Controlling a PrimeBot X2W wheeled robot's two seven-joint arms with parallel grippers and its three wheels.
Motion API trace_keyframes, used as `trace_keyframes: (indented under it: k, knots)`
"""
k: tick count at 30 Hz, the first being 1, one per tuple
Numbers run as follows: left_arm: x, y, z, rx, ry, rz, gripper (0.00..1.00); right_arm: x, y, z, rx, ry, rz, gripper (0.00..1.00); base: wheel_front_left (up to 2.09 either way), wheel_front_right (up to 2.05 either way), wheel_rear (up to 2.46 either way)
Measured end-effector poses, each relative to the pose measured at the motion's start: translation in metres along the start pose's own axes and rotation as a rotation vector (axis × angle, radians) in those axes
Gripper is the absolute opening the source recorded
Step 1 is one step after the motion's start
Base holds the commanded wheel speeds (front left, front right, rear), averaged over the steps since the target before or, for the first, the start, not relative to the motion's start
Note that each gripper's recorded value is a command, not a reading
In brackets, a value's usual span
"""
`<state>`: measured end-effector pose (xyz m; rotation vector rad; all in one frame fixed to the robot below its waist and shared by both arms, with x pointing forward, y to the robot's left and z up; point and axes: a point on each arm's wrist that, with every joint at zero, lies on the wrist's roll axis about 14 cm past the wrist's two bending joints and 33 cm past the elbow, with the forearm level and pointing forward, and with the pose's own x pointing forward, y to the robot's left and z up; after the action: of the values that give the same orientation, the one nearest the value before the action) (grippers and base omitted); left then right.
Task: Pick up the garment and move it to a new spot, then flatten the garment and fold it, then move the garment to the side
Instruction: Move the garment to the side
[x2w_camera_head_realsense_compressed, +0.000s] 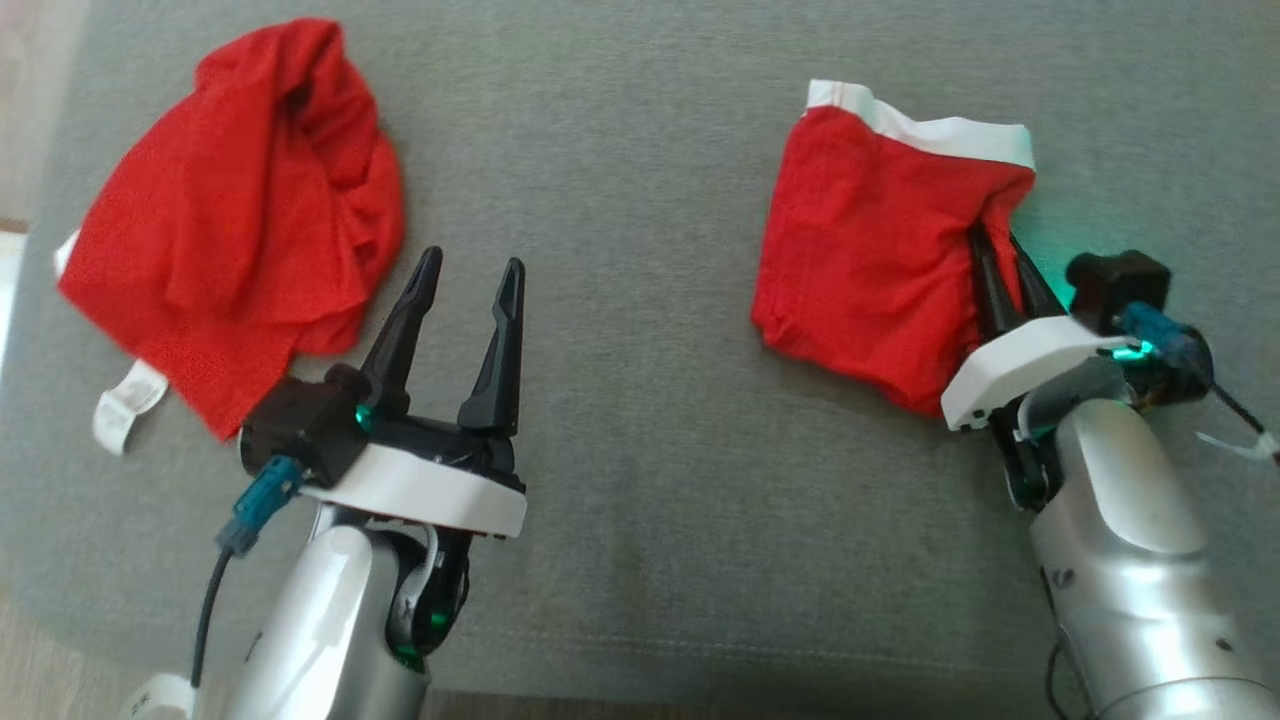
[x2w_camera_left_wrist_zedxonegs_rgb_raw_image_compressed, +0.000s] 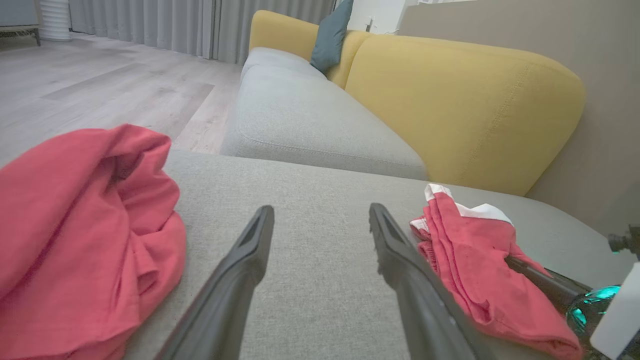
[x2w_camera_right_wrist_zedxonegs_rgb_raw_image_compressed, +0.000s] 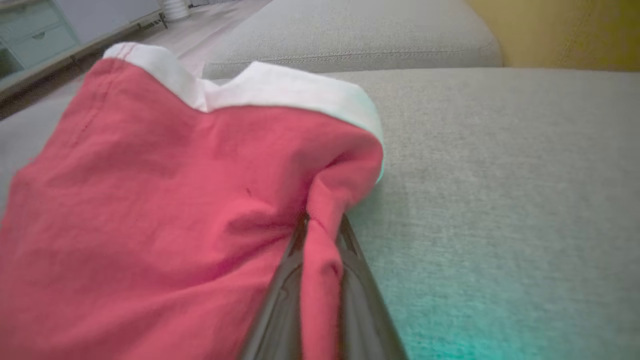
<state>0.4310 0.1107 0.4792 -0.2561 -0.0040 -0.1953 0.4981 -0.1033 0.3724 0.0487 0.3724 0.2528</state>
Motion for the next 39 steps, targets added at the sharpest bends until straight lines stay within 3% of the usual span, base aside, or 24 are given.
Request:
trace_keyframes:
  k: [6,11,16,25,36,37,38,39]
  knots:
    - [0.011,-0.019,-0.002,-0.021,-0.006,-0.060,1.00,-0.012,-0.032,0.020,-0.225,-0.012,-0.049,0.00,0.00,0.00,0.00]
    - [0.026,-0.034,-0.001,-0.035,-0.022,-0.113,1.00,-0.028,-0.104,0.038,-0.418,0.031,-0.154,0.00,0.00,0.00,0.00]
    - [0.038,-0.037,-0.003,-0.043,-0.027,-0.131,1.00,-0.040,-0.165,0.059,-0.538,0.069,-0.257,0.00,0.00,0.00,0.00]
    - [0.042,-0.025,-0.020,-0.043,0.007,-0.107,1.00,-0.045,-0.209,0.091,-0.547,0.052,-0.371,0.00,0.00,0.00,0.00]
    - [0.048,-0.026,-0.023,-0.036,0.007,-0.125,1.00,-0.061,-0.218,0.098,-0.521,0.030,-0.423,0.00,0.00,0.00,0.00]
    - [0.048,-0.026,-0.024,-0.037,0.009,-0.126,1.00,-0.061,-0.218,0.100,-0.518,0.021,-0.429,0.05,0.00,0.00,0.00]
    - [0.049,-0.026,-0.024,-0.038,0.010,-0.127,1.00,-0.062,-0.218,0.102,-0.511,0.016,-0.434,0.46,0.00,0.00,0.00]
    - [0.049,-0.026,-0.025,-0.038,0.010,-0.127,1.00,-0.061,-0.216,0.103,-0.504,0.008,-0.435,1.00,0.00,0.00,0.00]
